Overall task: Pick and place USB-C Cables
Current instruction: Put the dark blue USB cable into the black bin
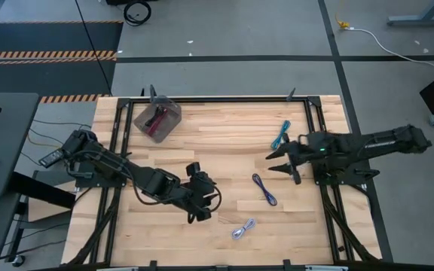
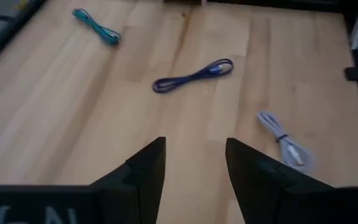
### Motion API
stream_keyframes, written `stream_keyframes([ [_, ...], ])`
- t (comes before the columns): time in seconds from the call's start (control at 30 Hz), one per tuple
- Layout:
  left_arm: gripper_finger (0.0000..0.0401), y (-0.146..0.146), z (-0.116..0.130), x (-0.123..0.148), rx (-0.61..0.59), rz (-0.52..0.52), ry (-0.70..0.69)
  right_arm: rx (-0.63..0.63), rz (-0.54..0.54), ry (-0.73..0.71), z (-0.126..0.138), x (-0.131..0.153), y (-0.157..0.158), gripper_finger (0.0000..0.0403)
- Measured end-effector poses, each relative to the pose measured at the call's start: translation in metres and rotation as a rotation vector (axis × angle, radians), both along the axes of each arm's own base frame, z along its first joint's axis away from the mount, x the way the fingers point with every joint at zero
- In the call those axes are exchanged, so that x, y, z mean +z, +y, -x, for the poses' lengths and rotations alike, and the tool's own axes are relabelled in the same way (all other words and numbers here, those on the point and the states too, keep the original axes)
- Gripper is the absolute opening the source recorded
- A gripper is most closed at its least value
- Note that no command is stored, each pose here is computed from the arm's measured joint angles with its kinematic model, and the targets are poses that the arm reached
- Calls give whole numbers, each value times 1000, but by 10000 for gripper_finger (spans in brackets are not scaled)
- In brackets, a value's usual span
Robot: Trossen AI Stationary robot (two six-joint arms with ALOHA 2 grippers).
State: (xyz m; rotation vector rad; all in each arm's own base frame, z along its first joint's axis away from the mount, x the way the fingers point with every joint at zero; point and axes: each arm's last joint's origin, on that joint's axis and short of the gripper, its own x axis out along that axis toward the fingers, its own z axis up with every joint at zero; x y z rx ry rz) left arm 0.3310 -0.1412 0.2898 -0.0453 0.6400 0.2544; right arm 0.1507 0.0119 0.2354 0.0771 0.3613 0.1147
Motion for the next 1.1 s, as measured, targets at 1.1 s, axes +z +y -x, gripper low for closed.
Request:
stream_keyframes([
  [1.1, 174, 12, -2, -7, 43, -230, 58, -494, -245, 1139, -86, -86, 79, 204],
])
